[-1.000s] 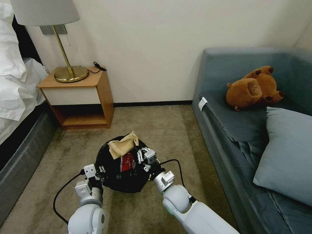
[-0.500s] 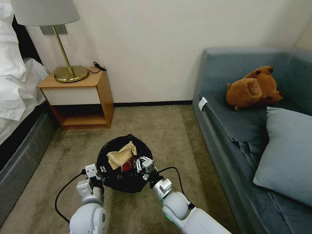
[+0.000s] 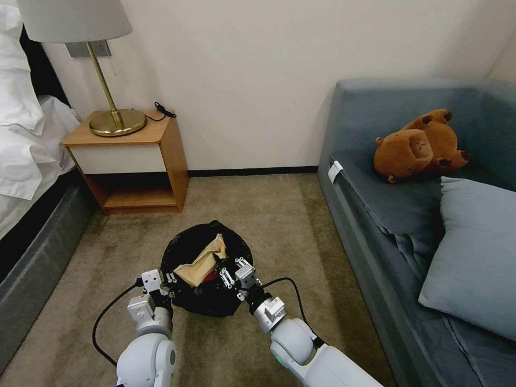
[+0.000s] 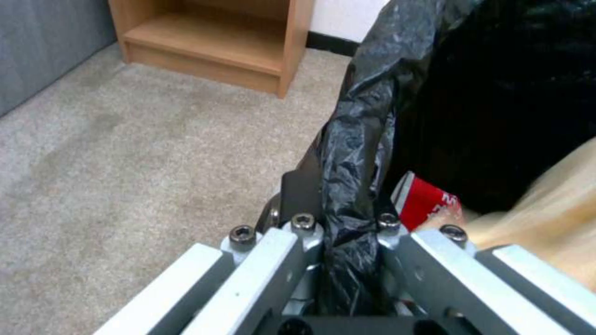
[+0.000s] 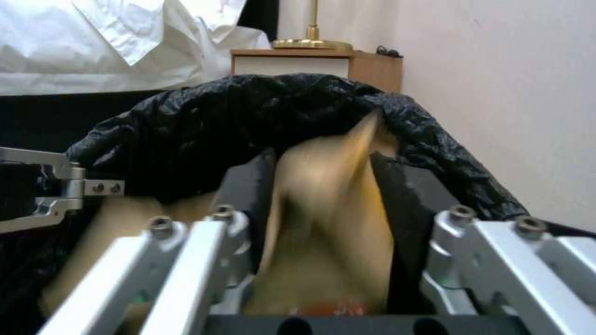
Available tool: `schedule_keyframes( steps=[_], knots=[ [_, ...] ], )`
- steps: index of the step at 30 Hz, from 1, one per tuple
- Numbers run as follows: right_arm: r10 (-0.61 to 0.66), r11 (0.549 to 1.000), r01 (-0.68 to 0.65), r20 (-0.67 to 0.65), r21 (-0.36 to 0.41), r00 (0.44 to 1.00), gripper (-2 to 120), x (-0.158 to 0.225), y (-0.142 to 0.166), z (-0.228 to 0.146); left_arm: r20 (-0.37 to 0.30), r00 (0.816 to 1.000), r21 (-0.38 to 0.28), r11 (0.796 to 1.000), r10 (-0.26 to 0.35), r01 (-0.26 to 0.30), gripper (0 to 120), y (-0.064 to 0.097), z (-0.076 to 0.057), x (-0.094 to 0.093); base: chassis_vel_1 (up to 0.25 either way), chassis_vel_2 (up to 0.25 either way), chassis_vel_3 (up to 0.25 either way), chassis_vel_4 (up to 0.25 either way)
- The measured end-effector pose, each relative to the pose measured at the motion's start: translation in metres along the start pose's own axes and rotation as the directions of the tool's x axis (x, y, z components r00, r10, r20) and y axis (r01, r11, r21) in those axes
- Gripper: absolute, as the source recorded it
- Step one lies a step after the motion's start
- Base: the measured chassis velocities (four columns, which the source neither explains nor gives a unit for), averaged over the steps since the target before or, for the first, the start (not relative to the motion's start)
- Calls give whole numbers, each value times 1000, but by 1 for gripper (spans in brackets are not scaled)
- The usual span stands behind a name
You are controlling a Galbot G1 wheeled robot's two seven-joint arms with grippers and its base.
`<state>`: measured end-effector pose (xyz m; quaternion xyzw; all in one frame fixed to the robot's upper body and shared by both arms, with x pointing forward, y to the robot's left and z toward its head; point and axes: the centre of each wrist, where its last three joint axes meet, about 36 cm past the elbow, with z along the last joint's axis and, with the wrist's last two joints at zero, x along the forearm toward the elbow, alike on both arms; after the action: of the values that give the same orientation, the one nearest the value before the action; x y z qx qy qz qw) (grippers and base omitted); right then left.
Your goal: Pick up the trash bin, then pick up the garbage on the floor and place it into the trash bin.
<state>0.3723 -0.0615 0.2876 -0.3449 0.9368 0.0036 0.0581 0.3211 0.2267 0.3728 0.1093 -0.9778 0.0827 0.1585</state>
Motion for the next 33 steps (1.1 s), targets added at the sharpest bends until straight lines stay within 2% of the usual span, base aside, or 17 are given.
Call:
schedule_keyframes(
  steps=[1,3,4,6,7,11,12,16,33],
  knots=[
    [0,1000,0,0,0,1000,42,0,0,0,0,1000,0,1000,0,0,1,0,0,0,0,0,0,0],
    [0,1000,0,1,0,1000,53,0,0,0,0,1000,0,1000,0,0,1,0,0,0,0,0,0,0],
    [0,1000,0,1,0,1000,53,0,0,0,0,1000,0,1000,0,0,1,0,0,0,0,0,0,0],
    [1,1000,-1,1,2,1000,64,-1,0,0,-1,1000,0,1000,-1,1,1,-1,0,0,0,0,0,0],
    [1,1000,-1,1,2,1000,64,-1,0,0,-1,1000,0,1000,-1,1,1,-1,0,0,0,0,0,0],
    [3,1000,-3,-3,3,1000,85,1,2,1,-1,1000,1,1000,0,0,1,-1,-1,0,0,0,0,0],
    [3,1000,-3,-3,3,1000,85,1,2,1,-1,1000,1,1000,0,0,1,-1,-1,0,0,0,0,0],
    [7,1000,-7,1,4,1000,98,1,1,-1,-1,1000,1,1000,0,0,1,-1,-1,1,0,0,0,0],
    [54,998,-54,28,20,998,100,-8,-16,-15,6,1000,5,1000,-3,3,1,3,-9,1,0,0,0,0]
  ],
)
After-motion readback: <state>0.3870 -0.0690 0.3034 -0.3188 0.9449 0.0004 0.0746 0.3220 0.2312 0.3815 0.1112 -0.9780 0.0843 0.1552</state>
